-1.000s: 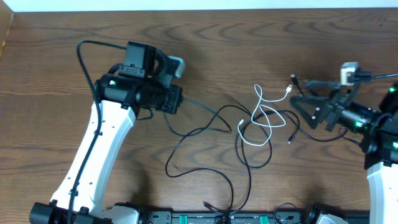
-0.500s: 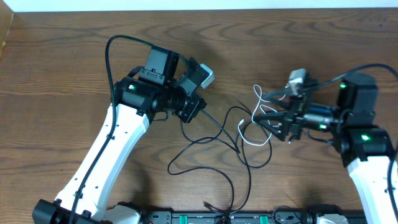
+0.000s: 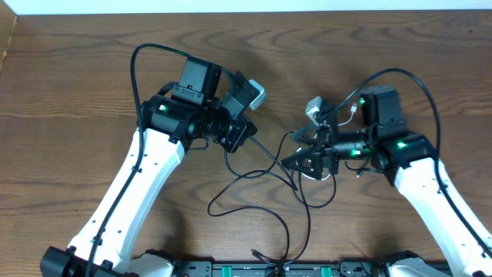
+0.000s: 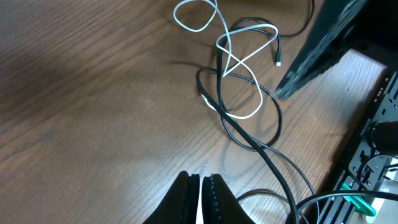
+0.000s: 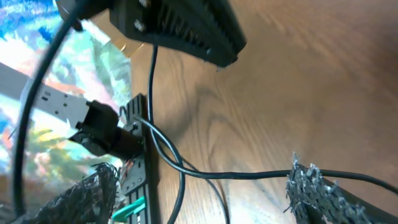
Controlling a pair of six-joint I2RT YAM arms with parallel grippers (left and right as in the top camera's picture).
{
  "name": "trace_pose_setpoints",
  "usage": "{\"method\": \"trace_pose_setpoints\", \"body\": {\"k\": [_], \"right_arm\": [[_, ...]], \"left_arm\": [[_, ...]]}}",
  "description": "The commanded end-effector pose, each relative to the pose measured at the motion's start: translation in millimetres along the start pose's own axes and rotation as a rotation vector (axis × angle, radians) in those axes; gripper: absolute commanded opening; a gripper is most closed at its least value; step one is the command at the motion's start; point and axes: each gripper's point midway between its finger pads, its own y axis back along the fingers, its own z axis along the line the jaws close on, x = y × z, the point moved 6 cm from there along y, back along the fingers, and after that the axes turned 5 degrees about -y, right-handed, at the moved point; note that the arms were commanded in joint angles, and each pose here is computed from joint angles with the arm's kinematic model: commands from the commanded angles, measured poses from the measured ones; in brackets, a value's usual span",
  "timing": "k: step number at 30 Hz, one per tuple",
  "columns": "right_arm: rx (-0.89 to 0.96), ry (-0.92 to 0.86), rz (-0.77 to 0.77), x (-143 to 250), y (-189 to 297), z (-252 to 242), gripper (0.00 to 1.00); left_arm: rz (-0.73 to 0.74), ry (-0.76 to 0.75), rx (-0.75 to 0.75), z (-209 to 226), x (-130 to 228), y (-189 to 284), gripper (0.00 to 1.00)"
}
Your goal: Untangle cables
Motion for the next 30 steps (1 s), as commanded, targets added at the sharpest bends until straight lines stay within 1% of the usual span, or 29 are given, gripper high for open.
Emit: {"method": "trace_pose_setpoints", "body": {"k": [1, 4, 7, 12, 25, 30], "right_arm": [[-0.02, 0.025, 0.02, -0.2, -7.5, 1.8, 0.86], [-0.001, 0.024, 0.029, 0.8, -10.1, -1.4, 0.87], [-0.002, 0.029, 0.027, 0.2, -10.2, -1.3, 0.84], [0.015, 0.032, 0.043, 2.2, -13.8, -1.1, 0.87], [-0.003, 0.04, 0.062, 4.6, -19.8, 4.2, 0.87], [-0.026, 0.072, 0.083, 7.2, -27.1, 11.1, 0.87]], "left_arm": [[-0.005, -0.018, 0.018, -2.3, -1.1, -0.6, 0.08], [-0.005, -0.018, 0.018, -2.3, -1.1, -0.6, 0.08], [-0.005, -0.015, 0.018, -2.3, -1.2, -0.7, 0.08], [0.013, -0.004, 0.025, -3.6, 2.3, -0.8, 0.08], [0.022, 0.002, 0.028, -4.2, 4.1, -0.7, 0.08], [0.022, 0.002, 0.028, -4.2, 4.1, -0.7, 0.08]]}}
